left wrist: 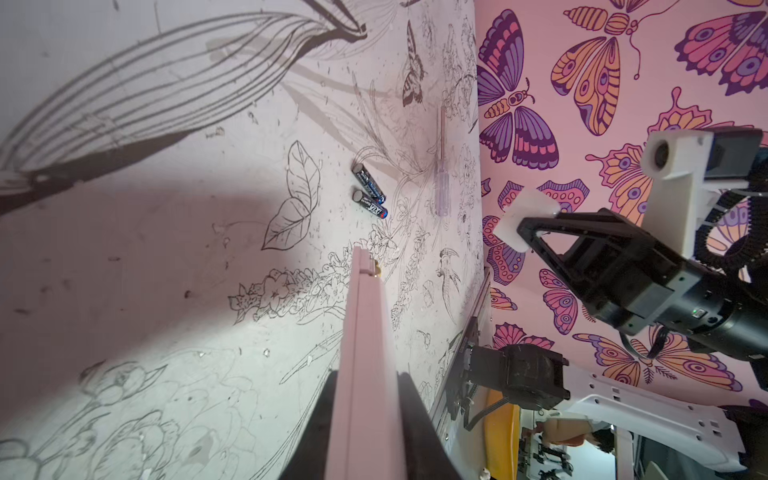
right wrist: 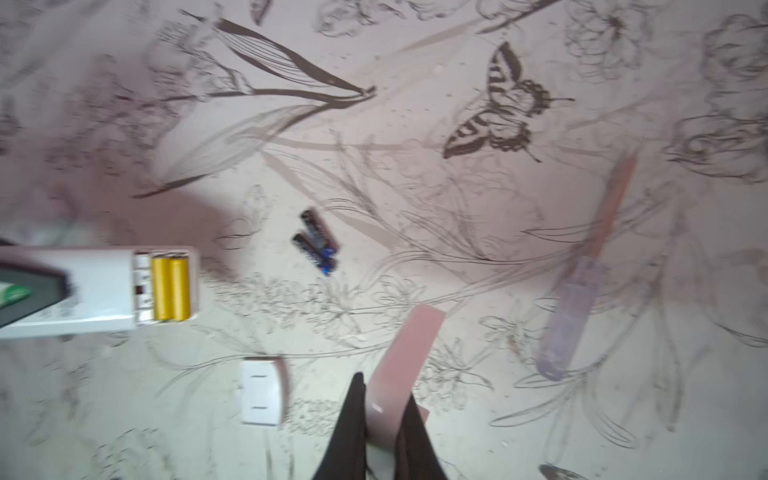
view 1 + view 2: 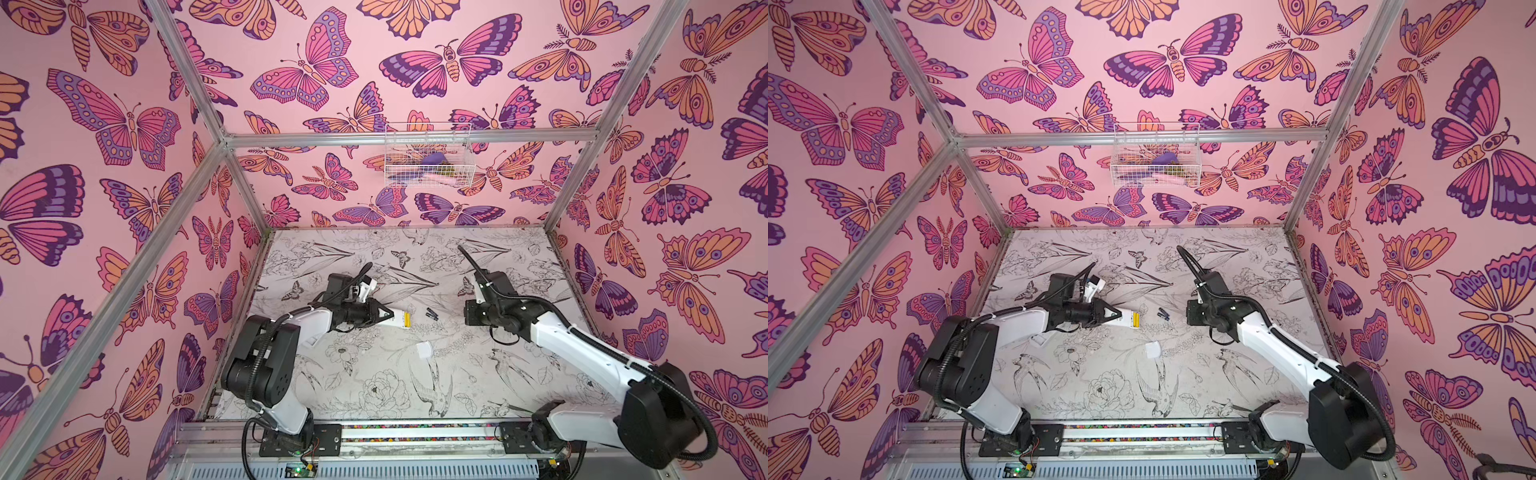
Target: Unload the batteries from the remote control
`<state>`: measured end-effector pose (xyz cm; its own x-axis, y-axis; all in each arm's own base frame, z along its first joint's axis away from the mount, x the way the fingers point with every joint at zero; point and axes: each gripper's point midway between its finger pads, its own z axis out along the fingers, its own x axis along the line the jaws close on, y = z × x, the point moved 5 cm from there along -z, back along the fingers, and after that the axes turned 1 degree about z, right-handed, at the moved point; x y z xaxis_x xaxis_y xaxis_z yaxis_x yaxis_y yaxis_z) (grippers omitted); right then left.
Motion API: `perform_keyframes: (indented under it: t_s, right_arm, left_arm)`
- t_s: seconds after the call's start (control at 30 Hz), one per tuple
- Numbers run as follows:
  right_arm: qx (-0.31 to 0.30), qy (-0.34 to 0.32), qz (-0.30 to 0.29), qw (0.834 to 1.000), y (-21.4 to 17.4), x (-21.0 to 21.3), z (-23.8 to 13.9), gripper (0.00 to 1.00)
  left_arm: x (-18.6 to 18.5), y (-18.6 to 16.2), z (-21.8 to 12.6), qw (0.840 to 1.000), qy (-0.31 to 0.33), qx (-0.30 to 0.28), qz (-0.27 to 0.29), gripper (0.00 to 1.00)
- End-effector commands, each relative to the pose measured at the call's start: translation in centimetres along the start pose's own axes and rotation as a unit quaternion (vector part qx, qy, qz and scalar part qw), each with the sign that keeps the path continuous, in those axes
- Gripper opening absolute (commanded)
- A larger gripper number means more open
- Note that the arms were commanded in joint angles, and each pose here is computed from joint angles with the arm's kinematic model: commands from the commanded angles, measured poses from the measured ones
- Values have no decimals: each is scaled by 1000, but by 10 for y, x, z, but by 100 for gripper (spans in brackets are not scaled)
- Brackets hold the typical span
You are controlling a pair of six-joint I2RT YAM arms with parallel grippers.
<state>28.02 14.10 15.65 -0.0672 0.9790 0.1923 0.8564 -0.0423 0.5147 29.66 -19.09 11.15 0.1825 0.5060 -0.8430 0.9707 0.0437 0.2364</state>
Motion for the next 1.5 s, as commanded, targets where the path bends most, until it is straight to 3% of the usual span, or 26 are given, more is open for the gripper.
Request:
perform_keyframes:
  t_s: [0.0, 0.2, 0.43, 0.6, 0.73, 0.87, 1.0, 1.17, 1.3, 1.47]
  right_arm:
    - [30, -108, -50, 992, 4, -23, 5, 7]
    - [70, -146, -69, 984, 10, -23, 42, 9]
    - [94, -139, -76, 983, 10, -15, 74, 12]
    - [102, -134, -85, 982, 7, -7, 83, 18]
    - [106, -127, -88, 982, 6, 1, 82, 27]
    - [100, -114, -80, 985, 9, 6, 67, 40]
    - [78, -117, -70, 988, 12, 0, 42, 45]
    - [66, -138, -13, 988, 6, -35, 13, 47]
    - [64, -131, 50, 988, -12, -63, 4, 48]
    - [72, -132, 98, 984, -22, -85, 3, 48]
  left_arm:
    - [-1, -10, 10, 1000, -11, 14, -5, 0]
    - [6, -7, 19, 999, -6, 28, -13, 0]
    - [16, -2, 19, 999, 2, 25, -36, 2]
    - [23, 6, 13, 999, 19, 9, -44, 20]
    - [33, 12, 5, 997, 38, -2, -61, 35]
    - [37, 19, -1, 996, 62, -14, -57, 43]
    - [40, 25, -9, 995, 90, -20, -44, 50]
    - [43, 35, -23, 990, 136, -33, -21, 59]
    - [44, 40, -36, 980, 192, -43, 15, 76]
    - [34, 40, -48, 975, 208, -57, 58, 91]
